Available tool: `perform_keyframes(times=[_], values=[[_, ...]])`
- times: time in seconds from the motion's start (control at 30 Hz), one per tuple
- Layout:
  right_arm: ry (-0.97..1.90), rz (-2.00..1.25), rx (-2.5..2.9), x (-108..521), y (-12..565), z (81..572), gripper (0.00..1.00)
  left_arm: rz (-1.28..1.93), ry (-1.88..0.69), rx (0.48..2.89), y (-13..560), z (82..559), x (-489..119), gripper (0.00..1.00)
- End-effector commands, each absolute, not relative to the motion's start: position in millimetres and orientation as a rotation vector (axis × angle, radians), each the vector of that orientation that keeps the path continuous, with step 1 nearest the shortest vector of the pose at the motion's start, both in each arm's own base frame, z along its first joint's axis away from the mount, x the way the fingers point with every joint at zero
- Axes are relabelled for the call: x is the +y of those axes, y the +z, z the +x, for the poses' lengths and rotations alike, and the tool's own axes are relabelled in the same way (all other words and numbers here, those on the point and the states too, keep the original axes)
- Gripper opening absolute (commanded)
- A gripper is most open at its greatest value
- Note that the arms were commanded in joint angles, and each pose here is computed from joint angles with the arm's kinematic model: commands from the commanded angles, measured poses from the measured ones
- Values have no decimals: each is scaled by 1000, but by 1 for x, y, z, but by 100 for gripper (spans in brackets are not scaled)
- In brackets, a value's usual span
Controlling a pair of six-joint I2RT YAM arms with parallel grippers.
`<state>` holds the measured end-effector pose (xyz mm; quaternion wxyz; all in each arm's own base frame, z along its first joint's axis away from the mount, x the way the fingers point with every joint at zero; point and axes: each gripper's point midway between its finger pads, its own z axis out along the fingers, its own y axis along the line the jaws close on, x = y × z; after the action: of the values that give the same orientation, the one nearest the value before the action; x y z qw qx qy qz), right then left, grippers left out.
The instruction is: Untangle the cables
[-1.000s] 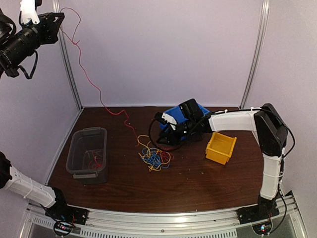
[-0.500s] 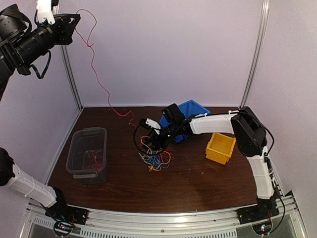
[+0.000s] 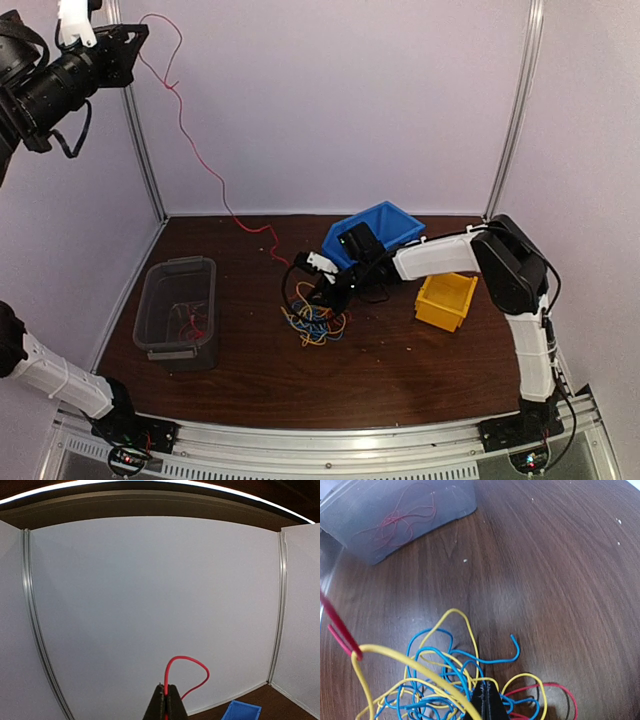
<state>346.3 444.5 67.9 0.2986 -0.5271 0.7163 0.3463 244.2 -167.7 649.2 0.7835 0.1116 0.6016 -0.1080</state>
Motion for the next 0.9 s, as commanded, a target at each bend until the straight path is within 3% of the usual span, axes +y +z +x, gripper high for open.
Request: perform_keyframes(times=[0.0, 0.33, 0.57, 0.67, 0.77, 0.87], values=[[849, -1377, 1937, 424, 67, 347, 0, 104, -205, 1171, 693, 219, -117, 0], [857, -1349, 1999, 413, 48, 347, 0, -96, -168, 1001, 744, 167, -29, 0], [889, -1343, 1983, 417, 60, 346, 1, -83, -137, 1084, 714, 179, -36, 0], [879, -1357, 1965, 417, 73, 346, 11, -77, -114, 1129, 692, 187, -41, 0], [864, -1374, 1937, 415, 95, 344, 32, -85, -94, 1153, 676, 190, -40, 0], [815, -1384, 1903, 409, 123, 345, 41, -97, -92, 1166, 666, 189, -36, 0]])
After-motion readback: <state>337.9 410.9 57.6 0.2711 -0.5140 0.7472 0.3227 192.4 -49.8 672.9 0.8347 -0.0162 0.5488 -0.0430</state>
